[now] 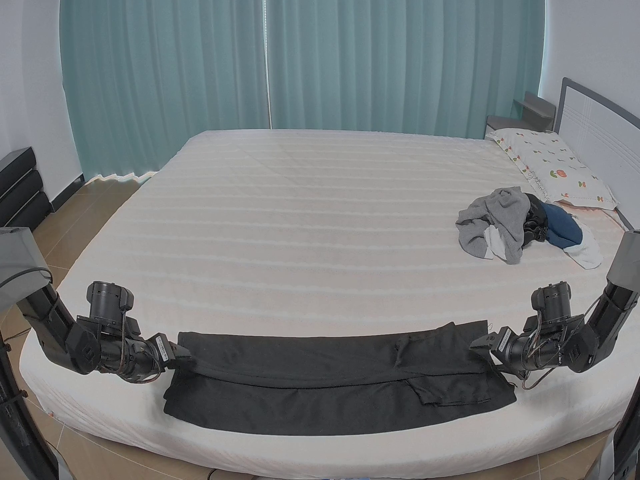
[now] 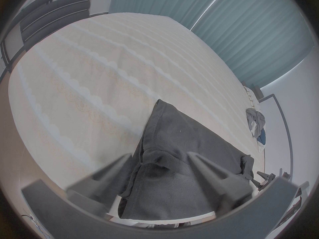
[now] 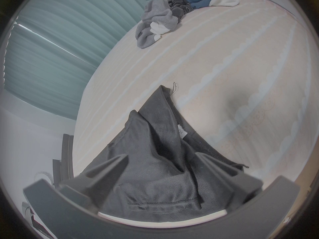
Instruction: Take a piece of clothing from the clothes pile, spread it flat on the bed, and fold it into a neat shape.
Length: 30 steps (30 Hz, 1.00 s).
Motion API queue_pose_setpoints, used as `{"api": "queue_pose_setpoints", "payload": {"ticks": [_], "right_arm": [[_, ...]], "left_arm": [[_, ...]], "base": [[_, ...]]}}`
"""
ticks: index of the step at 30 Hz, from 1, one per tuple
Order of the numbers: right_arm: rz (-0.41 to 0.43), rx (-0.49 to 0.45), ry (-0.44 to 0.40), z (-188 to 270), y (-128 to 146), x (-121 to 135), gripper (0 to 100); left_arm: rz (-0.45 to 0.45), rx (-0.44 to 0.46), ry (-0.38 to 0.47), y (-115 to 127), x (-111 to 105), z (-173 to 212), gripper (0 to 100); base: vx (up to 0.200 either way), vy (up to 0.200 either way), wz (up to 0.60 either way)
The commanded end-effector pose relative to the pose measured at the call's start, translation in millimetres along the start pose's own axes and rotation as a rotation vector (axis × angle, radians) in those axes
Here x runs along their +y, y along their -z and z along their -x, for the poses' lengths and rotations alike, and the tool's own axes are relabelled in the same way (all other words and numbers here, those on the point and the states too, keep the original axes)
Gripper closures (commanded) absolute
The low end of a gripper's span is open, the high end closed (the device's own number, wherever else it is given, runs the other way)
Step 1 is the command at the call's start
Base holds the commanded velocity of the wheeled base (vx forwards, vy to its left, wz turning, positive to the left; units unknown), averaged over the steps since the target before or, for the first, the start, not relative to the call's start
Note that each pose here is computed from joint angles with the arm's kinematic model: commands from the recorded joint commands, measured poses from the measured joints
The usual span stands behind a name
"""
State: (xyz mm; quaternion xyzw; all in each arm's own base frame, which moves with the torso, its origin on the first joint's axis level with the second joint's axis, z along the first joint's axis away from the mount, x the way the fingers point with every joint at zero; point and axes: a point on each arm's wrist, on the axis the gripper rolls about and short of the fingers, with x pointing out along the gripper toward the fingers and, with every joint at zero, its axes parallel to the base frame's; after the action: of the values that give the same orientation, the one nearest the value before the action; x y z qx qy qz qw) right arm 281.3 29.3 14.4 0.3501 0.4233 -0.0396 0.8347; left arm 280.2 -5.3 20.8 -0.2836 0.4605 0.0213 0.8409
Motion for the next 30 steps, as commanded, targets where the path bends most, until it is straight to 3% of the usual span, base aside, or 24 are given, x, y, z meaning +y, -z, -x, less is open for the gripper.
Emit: {"api": "queue_pose_setpoints", "payload": {"ticks": [1,5,10,24,25,30], "right_arm": [[-0.009,-0.048,-0.040,11.7,-11.4,4.9,0],[-0.018,-0.066,-0.080,16.1,-21.5,7.2,0],[-0.038,-0.069,-0.076,3.5,-29.9,4.9,0],[-0.099,-0.061,-0.089,-22.5,-48.1,1.2,0],[-0.099,-0.060,-0.088,-24.6,-48.6,0.9,0],[-0.103,-0.057,-0.086,-33.3,-50.3,-0.3,0]], "left_arm": [[0.010,-0.035,0.014,-7.5,-2.3,4.7,0],[0.038,-0.073,0.027,-19.1,-3.4,3.6,0],[0.134,-0.102,0.055,-37.6,-9.6,-17.7,0],[0.144,-0.105,0.012,-50.0,-0.7,-68.6,0],[0.142,-0.111,0.014,-50.9,-1.3,-68.2,100],[0.150,-0.124,0.013,-52.7,0.3,-68.0,100]], "base": [[0.000,0.000,0.00],[0.000,0.000,0.00],[0.000,0.000,0.00],[0.000,0.000,0.00],[0.000,0.000,0.00],[0.000,0.000,0.00]]}}
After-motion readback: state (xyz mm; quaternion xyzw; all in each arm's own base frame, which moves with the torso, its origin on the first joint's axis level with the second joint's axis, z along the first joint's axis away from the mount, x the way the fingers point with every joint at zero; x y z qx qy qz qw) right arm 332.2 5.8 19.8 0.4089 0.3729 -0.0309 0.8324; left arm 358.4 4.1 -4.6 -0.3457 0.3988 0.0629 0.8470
